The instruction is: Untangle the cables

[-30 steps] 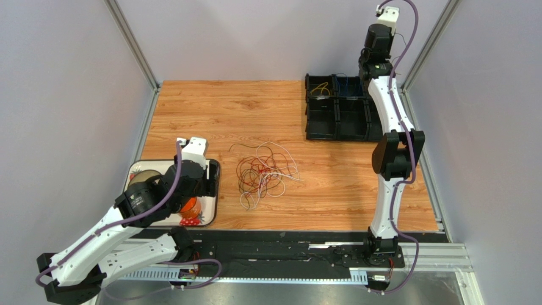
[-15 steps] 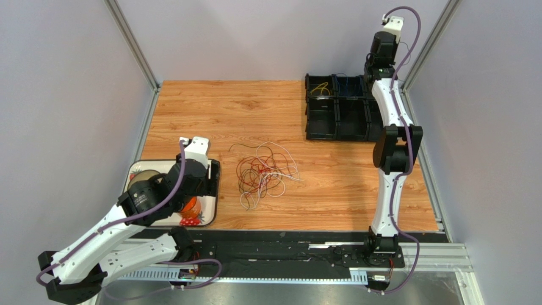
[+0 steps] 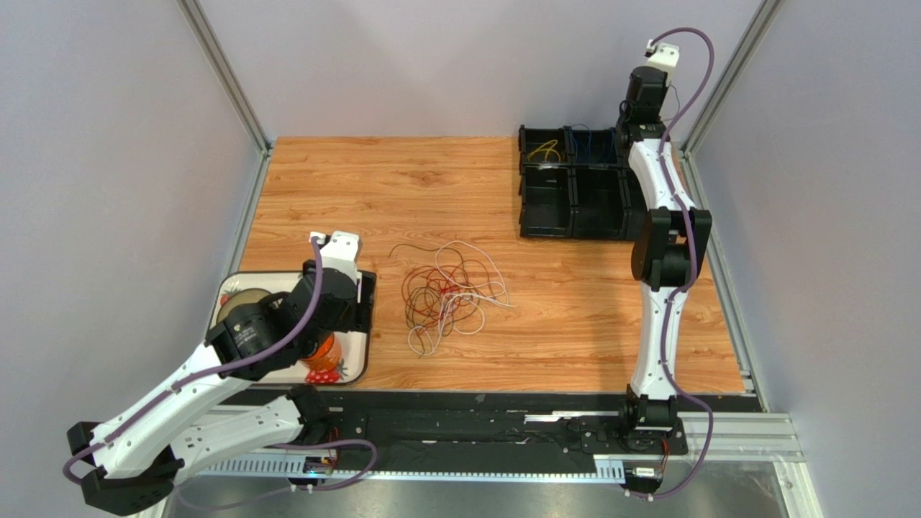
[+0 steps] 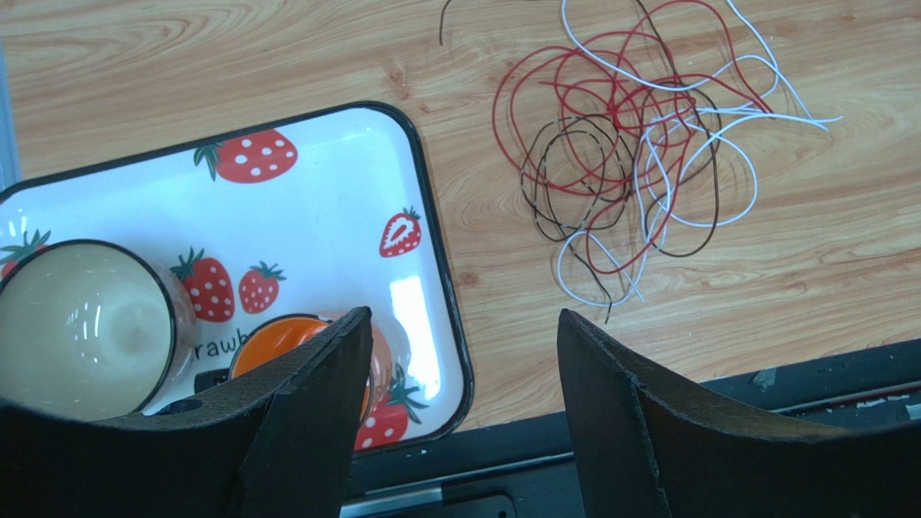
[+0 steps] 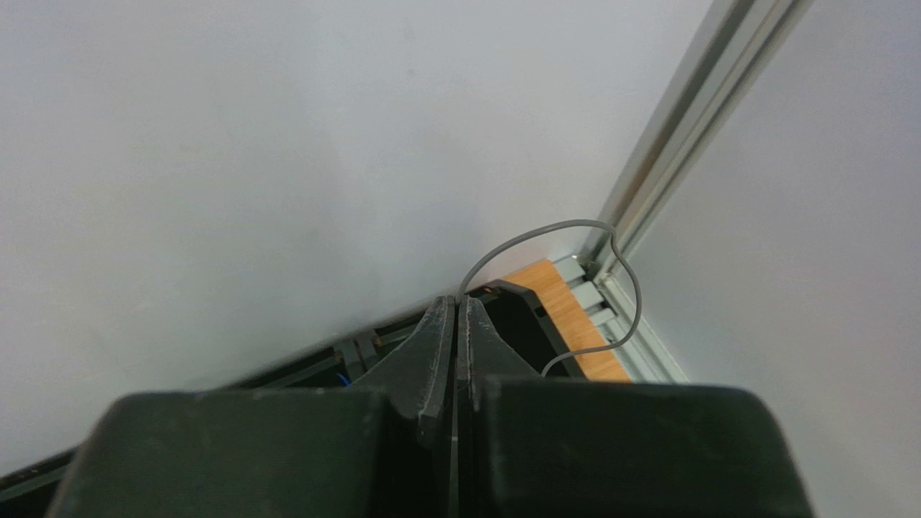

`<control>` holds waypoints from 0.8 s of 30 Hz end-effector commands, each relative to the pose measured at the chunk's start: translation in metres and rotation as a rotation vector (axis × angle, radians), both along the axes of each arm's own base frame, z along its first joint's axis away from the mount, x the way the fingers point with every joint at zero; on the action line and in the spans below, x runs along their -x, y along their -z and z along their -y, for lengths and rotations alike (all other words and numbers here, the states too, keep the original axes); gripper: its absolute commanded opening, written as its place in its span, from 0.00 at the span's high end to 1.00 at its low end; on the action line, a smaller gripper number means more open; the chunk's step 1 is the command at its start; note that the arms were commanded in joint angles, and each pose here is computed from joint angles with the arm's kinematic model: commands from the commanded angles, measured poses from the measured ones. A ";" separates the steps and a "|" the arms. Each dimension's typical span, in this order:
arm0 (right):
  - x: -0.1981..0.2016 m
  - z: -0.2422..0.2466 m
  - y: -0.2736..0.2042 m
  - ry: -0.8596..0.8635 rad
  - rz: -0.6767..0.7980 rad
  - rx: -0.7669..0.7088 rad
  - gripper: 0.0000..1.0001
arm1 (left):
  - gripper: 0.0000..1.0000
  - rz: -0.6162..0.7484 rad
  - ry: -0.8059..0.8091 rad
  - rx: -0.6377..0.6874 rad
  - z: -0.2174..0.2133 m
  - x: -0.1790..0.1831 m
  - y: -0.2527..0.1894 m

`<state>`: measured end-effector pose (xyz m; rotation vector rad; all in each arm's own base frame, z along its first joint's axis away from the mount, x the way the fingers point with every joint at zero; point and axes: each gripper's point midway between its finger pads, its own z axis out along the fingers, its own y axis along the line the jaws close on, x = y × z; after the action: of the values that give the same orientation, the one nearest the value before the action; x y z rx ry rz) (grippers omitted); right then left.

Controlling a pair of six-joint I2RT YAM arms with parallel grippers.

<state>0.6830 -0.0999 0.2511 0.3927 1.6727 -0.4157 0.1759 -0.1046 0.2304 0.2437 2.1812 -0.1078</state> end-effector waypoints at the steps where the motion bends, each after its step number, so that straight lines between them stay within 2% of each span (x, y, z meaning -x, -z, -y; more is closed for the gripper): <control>1: -0.018 -0.009 -0.023 -0.053 0.140 -0.076 1.00 | 0.28 0.015 -0.016 -0.011 -0.003 -0.003 -0.002; 6: -0.030 -0.019 -0.012 -0.113 0.180 -0.150 1.00 | 0.28 0.017 -0.029 -0.012 -0.006 -0.003 -0.003; 13: -0.030 -0.015 -0.003 -0.102 0.196 -0.214 1.00 | 0.29 0.017 -0.021 -0.008 -0.004 -0.003 -0.003; 19: -0.024 -0.010 0.004 -0.089 0.174 -0.214 1.00 | 0.29 0.017 -0.026 -0.010 -0.005 -0.003 -0.003; 22: -0.022 -0.008 0.004 -0.094 0.162 -0.213 0.86 | 0.29 0.019 -0.024 -0.008 -0.005 -0.003 -0.003; 23: -0.021 -0.007 0.005 -0.092 0.152 -0.220 0.68 | 0.29 0.019 -0.024 -0.008 -0.005 -0.003 -0.003; 24: -0.020 -0.006 0.005 -0.088 0.149 -0.223 0.62 | 0.29 0.018 -0.026 -0.011 -0.005 -0.003 -0.003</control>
<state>0.7064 -0.0905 0.2080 0.4887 1.6601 -0.1574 0.1773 -0.1025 0.2309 0.2346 2.1762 -0.0927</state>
